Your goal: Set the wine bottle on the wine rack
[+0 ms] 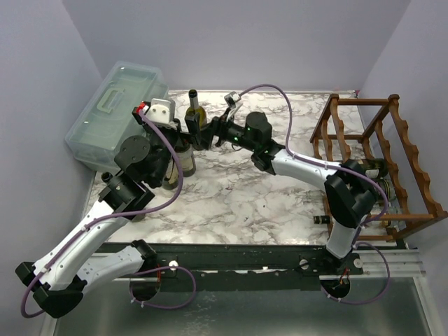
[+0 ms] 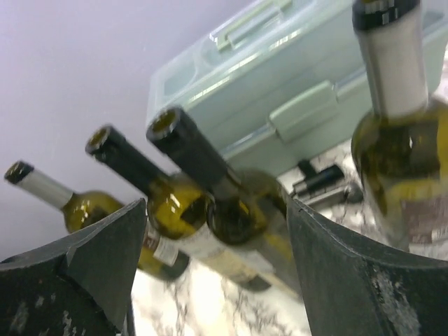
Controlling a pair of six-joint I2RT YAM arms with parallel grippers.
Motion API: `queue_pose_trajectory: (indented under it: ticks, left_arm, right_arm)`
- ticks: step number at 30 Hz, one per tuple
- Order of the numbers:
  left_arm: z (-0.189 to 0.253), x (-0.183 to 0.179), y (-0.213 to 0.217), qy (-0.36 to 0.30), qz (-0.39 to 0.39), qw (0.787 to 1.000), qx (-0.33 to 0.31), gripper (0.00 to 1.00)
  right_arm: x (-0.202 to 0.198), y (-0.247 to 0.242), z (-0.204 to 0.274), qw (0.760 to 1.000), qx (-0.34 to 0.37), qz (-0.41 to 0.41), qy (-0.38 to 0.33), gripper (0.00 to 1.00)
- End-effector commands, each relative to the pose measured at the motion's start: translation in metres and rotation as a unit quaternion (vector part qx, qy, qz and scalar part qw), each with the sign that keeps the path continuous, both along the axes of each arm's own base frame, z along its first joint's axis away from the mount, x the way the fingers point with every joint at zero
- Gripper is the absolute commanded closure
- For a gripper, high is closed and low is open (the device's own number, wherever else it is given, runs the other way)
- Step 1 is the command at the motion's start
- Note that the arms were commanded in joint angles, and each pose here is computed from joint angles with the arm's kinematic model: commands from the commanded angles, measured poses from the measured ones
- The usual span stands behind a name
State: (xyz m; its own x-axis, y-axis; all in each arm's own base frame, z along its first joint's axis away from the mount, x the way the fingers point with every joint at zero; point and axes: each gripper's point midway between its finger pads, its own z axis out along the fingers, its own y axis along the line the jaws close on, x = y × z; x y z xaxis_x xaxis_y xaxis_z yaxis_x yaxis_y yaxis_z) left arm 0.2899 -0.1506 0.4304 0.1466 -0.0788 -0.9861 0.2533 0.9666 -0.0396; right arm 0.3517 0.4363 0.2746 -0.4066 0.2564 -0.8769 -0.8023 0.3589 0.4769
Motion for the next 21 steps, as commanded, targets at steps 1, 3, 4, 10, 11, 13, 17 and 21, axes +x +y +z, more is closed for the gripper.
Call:
queue_pose_trajectory:
  ticks: [1,3,4,10,11,13,17,21]
  left_arm:
    - [-0.001,0.001,0.0,0.002,-0.004,1.0,-0.007,0.04]
    - [-0.001,0.001,0.0,0.003,-0.006,1.0,-0.011,0.04]
    - [0.0,0.0,0.001,0.002,-0.006,1.0,-0.013,0.04]
    - [0.005,-0.004,0.008,-0.006,-0.001,1.0,-0.026,0.05]
    - [0.006,-0.005,0.01,-0.007,0.001,1.0,-0.027,0.05]
    - [0.006,-0.005,0.012,-0.009,0.007,1.0,-0.027,0.05]
    - [0.006,-0.004,0.014,-0.01,0.012,1.0,-0.027,0.05]
    - [0.004,-0.002,0.014,-0.008,0.015,1.0,-0.023,0.05]
  right_arm:
    - [0.022,0.015,0.001,0.998,-0.029,-0.056,-0.03,0.17]
    - [0.022,0.023,0.0,0.997,-0.04,-0.057,-0.042,0.17]
    - [0.021,0.027,-0.001,0.996,-0.044,-0.058,-0.048,0.17]
    - [0.028,0.045,-0.001,0.996,-0.044,-0.06,-0.046,0.21]
    - [0.028,0.048,-0.002,0.996,-0.044,-0.058,-0.046,0.21]
    - [0.027,0.056,-0.006,0.996,-0.048,-0.055,-0.045,0.22]
    - [0.031,0.064,-0.011,0.994,-0.059,-0.073,-0.048,0.25]
    - [0.033,0.065,-0.013,0.992,-0.065,-0.097,-0.054,0.31]
